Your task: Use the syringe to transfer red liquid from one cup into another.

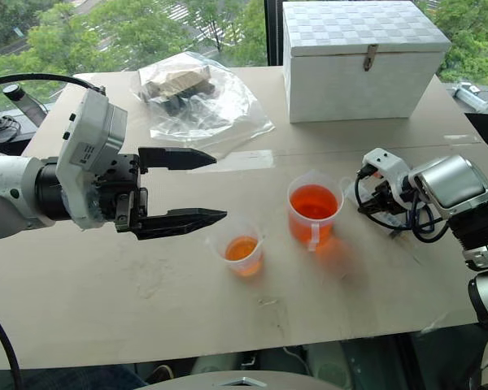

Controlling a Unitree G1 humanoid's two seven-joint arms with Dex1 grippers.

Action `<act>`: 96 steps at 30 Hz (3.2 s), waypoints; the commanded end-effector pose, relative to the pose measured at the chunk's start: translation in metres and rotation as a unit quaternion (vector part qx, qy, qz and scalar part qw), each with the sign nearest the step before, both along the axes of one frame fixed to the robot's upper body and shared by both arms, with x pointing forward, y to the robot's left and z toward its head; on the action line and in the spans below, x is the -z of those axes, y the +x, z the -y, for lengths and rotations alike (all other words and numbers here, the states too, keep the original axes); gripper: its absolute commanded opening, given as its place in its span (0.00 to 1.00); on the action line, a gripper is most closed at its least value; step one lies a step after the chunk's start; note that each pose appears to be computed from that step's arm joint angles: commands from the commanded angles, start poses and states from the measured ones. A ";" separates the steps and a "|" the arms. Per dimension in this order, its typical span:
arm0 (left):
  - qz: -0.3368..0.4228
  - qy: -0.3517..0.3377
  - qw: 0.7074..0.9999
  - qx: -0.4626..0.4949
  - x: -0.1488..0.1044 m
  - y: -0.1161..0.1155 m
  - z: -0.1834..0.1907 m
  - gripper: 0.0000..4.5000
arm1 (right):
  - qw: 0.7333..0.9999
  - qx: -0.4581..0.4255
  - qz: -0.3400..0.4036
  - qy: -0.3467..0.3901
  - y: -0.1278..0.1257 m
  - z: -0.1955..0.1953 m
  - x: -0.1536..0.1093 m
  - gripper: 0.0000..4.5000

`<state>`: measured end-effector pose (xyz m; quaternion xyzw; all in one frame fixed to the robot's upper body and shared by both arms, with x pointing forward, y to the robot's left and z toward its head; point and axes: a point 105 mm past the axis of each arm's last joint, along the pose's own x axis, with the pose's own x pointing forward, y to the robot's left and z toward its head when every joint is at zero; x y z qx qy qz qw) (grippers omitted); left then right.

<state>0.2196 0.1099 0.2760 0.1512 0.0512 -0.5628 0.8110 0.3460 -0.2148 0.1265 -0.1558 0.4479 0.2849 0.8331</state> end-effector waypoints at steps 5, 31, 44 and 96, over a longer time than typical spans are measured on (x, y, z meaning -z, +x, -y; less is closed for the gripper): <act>0.037 -0.050 0.997 -0.040 -0.024 0.019 -0.008 1.00 | 0.978 0.028 0.175 0.107 0.011 0.002 -0.099 0.33; 0.121 -0.148 0.976 0.106 -0.072 0.074 0.054 1.00 | 0.774 -0.071 0.506 0.373 -0.081 -0.108 -0.126 0.33; 0.131 -0.134 0.977 0.104 -0.056 0.095 0.077 1.00 | 0.761 -0.058 0.529 0.370 -0.063 -0.119 -0.099 0.33; 0.076 -0.181 0.969 0.150 -0.058 0.106 0.114 0.02 | 0.774 -0.052 0.523 0.352 -0.065 -0.115 -0.079 0.33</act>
